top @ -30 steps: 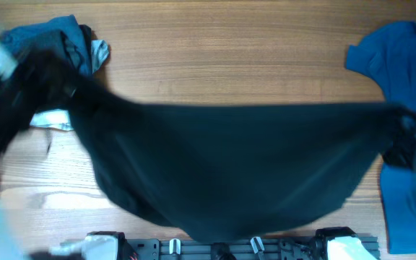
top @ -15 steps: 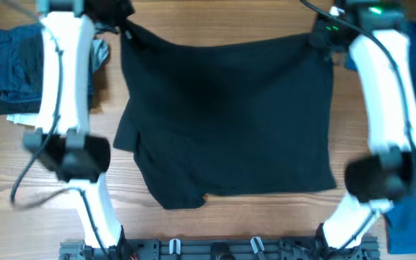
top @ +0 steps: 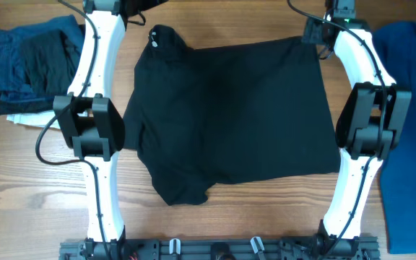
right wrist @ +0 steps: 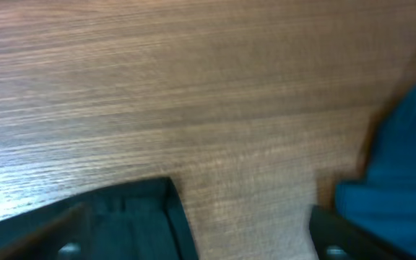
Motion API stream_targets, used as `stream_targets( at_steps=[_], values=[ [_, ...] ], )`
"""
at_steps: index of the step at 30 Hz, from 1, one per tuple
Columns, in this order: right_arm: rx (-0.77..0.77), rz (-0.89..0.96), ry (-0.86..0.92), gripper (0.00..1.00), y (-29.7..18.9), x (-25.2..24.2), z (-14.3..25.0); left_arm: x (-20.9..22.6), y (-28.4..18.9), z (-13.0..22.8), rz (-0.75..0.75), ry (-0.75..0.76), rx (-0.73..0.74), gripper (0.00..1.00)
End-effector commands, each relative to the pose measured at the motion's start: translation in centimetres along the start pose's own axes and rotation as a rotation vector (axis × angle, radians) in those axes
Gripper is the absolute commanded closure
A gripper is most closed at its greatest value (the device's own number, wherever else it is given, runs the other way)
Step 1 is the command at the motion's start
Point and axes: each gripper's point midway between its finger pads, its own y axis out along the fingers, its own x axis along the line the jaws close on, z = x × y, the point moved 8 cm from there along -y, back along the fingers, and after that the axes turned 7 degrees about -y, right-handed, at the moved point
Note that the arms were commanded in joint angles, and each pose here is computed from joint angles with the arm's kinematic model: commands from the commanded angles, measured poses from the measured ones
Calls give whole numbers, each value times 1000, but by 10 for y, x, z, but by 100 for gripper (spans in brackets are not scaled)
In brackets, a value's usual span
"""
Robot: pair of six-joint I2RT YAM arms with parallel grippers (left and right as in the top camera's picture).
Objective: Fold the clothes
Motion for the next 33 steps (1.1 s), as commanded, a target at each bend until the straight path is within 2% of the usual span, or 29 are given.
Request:
stream_targets(
  at_steps=[1,4,6,7,10,11,12,16,26,33],
  values=[
    [-158,-48,-63,0,-61,-3,-45,-29,-58,-32,91,75,-97,0],
    [-184,-170,-72,7,-101,0,-53,-18,-85,-39,22,42,-96,5],
    [-167,-226,-77,25,-120,2,-51,-3,-91,-38,-50,14,-77,19],
    [-151,-251,-80,38,-126,3,-48,8,-92,-36,-91,-4,-52,33],
    [-104,-295,-83,90,-131,6,-40,34,-88,-25,-162,-52,37,78],
    [-84,-299,-84,96,-129,7,-36,41,-86,-22,-179,-64,60,93],
    [-68,-301,-88,96,-124,8,-33,51,-82,-17,-204,-82,94,96],
    [-7,-304,-96,96,-96,11,-19,71,-70,-4,-253,-108,172,96],
    [117,-380,-135,96,-23,32,18,84,-62,25,-318,-145,318,96],
    [83,-369,-129,96,9,36,22,94,-44,58,-348,-159,424,96]
  ],
)
